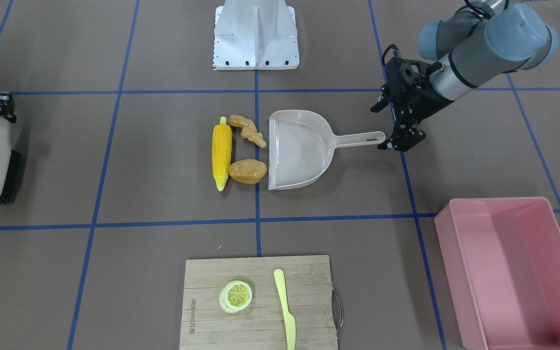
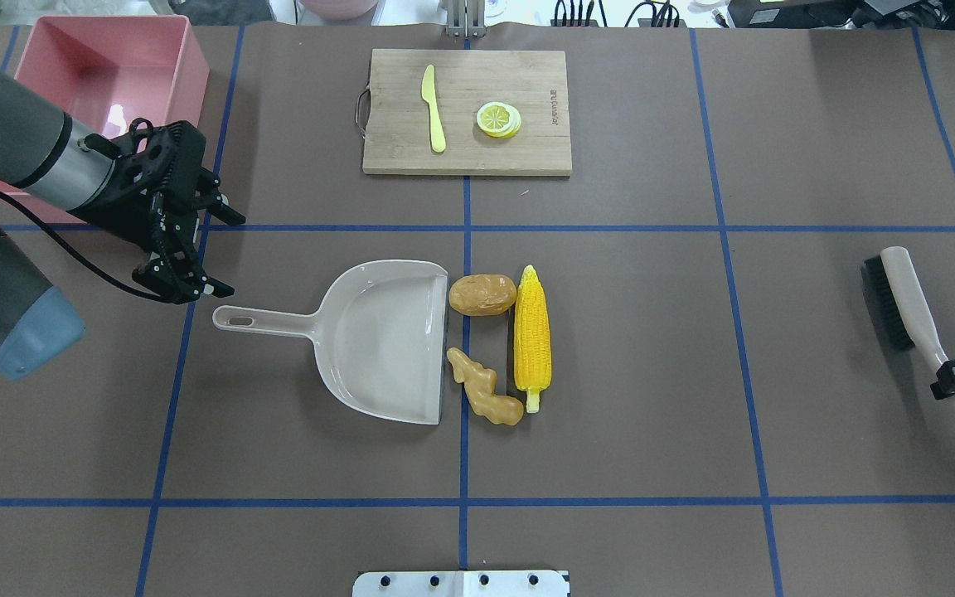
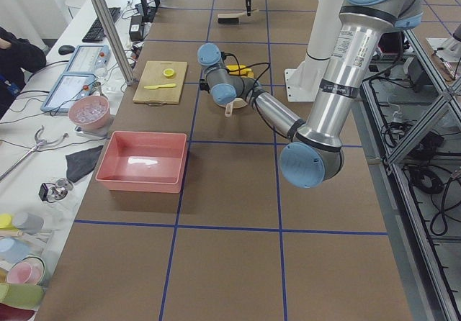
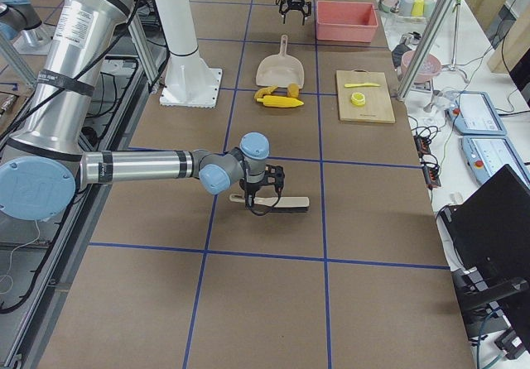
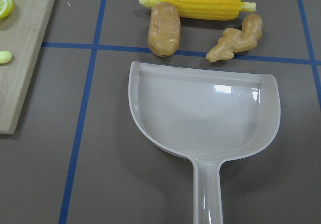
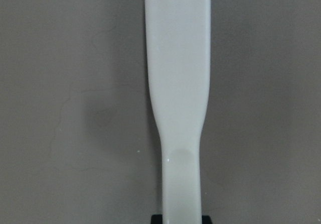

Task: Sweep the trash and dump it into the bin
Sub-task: 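Move the left gripper to the dustpan handle while the right reaches the brush, then grasp the dustpan handle with the left gripper while the right gripper lifts the brush, then sweep the ginger and corn into the dustpan with the right-held brush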

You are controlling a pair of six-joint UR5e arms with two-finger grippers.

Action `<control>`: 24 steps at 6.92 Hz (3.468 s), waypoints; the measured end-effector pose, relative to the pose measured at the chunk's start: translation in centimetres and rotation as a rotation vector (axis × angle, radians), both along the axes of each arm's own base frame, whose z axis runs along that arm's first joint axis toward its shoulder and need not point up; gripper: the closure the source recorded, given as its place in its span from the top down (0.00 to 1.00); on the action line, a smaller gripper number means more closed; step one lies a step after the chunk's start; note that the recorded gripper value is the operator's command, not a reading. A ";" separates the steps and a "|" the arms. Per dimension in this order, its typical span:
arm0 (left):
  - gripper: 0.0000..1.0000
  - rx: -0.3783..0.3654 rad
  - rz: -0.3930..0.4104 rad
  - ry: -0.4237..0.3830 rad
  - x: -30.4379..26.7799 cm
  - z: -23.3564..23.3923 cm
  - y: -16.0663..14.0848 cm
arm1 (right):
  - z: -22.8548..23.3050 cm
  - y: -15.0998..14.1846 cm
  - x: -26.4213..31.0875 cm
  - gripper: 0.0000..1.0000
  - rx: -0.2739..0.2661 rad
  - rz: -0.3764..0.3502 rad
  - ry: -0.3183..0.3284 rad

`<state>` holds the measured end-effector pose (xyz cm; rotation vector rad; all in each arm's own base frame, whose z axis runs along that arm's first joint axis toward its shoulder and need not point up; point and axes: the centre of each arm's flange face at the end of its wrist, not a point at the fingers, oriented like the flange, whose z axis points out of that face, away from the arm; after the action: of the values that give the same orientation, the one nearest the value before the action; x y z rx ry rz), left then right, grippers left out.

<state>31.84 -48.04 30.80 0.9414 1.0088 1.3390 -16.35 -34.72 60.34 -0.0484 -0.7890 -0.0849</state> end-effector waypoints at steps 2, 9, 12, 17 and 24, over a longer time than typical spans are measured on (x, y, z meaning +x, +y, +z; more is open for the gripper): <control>0.98 0.013 -0.001 0.096 2.0 1.4 0.6 | -4.1 1.5 0.8 0.00 0.038 -0.012 -0.043; 0.98 -0.006 -0.130 0.255 7.0 7.7 6.7 | -22.4 6.9 -11.6 0.00 -0.249 0.036 -0.164; 0.98 -0.001 -0.137 0.222 8.7 7.5 5.9 | -28.5 12.3 -18.1 0.00 -0.325 0.020 -0.169; 0.98 -0.006 -0.098 0.163 12.0 8.5 5.6 | -35.3 12.1 -28.5 0.00 -0.334 0.018 -0.104; 0.98 -0.017 -0.062 0.160 14.2 8.1 6.8 | -39.4 6.3 -36.3 0.00 -0.332 0.056 -0.112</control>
<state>46.02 -41.19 38.87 1.0709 1.1017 1.2169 -52.60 -28.40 20.95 -0.3383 -0.9093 0.0986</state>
